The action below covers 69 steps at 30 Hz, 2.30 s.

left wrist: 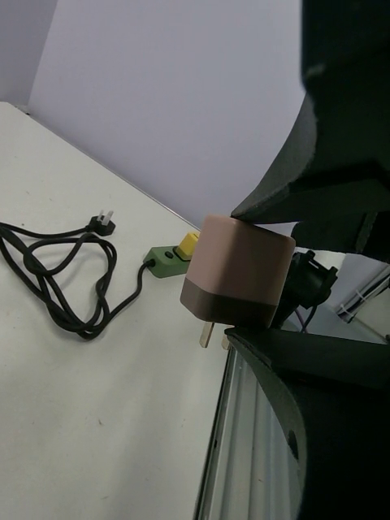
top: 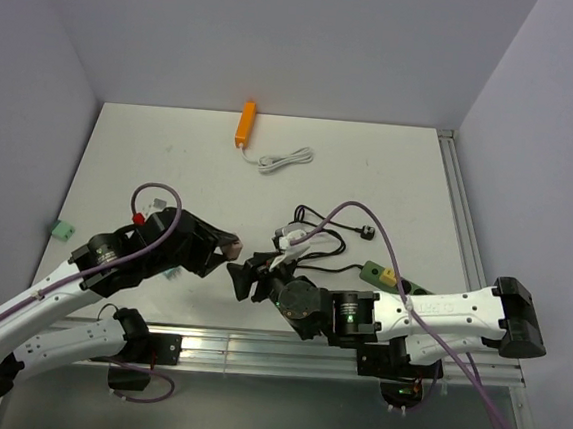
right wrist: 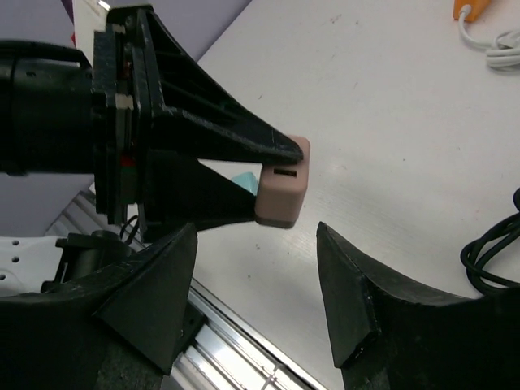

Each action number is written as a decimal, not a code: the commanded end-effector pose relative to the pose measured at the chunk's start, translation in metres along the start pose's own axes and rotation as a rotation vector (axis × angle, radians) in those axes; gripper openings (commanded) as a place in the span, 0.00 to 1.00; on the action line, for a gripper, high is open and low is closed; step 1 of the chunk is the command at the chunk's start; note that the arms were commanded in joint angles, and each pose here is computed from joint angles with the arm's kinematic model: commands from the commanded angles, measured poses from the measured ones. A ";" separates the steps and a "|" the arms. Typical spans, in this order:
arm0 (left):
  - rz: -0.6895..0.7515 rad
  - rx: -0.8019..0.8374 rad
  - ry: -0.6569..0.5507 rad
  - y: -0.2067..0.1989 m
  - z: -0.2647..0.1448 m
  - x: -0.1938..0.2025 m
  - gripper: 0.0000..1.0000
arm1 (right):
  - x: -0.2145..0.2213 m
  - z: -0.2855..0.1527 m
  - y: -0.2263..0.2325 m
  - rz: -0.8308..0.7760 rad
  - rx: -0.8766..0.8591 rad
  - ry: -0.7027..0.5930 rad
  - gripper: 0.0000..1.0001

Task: Insert the plug

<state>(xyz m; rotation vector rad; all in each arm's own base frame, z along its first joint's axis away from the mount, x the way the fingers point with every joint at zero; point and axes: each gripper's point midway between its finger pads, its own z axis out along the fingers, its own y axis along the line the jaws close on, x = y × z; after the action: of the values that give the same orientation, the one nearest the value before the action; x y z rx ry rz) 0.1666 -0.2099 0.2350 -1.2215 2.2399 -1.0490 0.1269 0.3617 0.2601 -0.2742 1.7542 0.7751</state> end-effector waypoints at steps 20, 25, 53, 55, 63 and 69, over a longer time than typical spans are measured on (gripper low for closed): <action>-0.019 0.040 0.088 -0.008 -0.011 0.024 0.00 | 0.001 0.041 -0.001 0.126 0.031 0.006 0.58; -0.014 0.045 0.078 -0.008 -0.013 0.023 0.01 | 0.011 0.043 -0.006 0.119 0.061 0.029 0.58; 0.753 0.805 0.025 -0.048 -0.067 0.034 0.81 | -0.028 -0.033 -0.063 0.473 -0.064 0.034 0.00; 0.835 0.855 0.000 -0.055 -0.068 0.037 0.80 | -0.038 -0.041 -0.060 0.503 -0.062 0.063 0.00; 0.995 1.156 -0.279 -0.080 -0.096 0.025 0.81 | -0.048 -0.057 -0.076 0.681 0.021 0.127 0.00; 1.178 1.242 -0.281 -0.095 -0.099 0.048 0.80 | -0.062 -0.052 -0.068 0.790 0.015 0.122 0.00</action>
<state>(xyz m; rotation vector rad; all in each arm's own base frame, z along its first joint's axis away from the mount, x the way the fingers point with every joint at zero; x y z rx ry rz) 0.1414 -0.2322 0.3355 0.2841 1.3458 -1.2139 0.1443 0.2617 0.2717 0.3289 2.0097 1.2209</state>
